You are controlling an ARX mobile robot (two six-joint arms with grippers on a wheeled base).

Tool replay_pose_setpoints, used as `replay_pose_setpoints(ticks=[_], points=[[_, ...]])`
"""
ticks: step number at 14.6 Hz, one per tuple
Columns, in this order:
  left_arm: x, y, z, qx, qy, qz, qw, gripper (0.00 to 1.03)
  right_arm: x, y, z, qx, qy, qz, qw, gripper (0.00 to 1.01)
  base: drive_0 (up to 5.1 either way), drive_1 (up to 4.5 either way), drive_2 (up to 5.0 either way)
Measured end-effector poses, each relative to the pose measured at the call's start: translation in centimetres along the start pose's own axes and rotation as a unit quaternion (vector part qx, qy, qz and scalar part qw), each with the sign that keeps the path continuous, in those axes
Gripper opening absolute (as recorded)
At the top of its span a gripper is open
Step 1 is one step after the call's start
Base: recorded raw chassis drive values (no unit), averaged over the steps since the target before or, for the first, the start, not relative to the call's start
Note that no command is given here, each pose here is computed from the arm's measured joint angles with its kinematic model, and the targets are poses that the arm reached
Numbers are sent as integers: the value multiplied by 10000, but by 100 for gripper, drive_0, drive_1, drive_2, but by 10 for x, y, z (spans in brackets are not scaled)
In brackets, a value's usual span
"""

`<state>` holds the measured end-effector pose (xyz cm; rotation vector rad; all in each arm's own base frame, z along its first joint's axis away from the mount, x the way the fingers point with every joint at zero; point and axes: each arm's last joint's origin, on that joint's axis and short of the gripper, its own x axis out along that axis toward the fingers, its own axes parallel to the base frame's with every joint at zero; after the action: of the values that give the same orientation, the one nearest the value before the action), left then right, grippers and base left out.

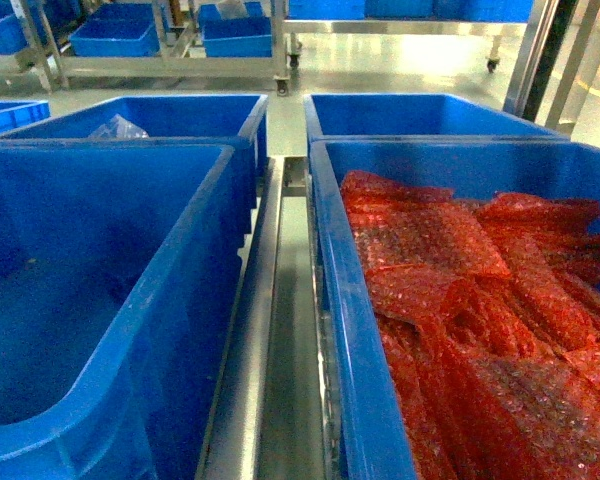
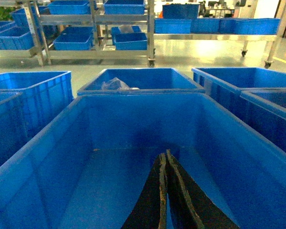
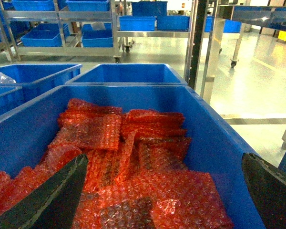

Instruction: Pick blue part to blue bin on bottom shelf

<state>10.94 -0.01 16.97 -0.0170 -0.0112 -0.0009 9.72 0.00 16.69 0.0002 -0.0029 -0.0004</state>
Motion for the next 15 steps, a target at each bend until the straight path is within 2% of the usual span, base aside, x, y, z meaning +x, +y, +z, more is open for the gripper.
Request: replay_pose_setpoints(ticks=[2,4,8,9,15], points=[[-6,0,-3,0,166,5,9999,2,0,0,0,0,0,0,10000,98,0,0,0],[-12,0,-1,2,-4,17,10000,2,0,0,0,0,-11,2,10000,98,0,0,0],[-12,0,-3,10,59,3,10000,2,0,0,0,0,-2,0,10000,98,0,0,0],[-12,0,-3,8,59,1,10000,5,0,0,0,0,0,0,10000,98,0,0,0],[-12,0,-3,8,61,1,10000,89,0,0,0,0,0,0,10000,98,0,0,0]])
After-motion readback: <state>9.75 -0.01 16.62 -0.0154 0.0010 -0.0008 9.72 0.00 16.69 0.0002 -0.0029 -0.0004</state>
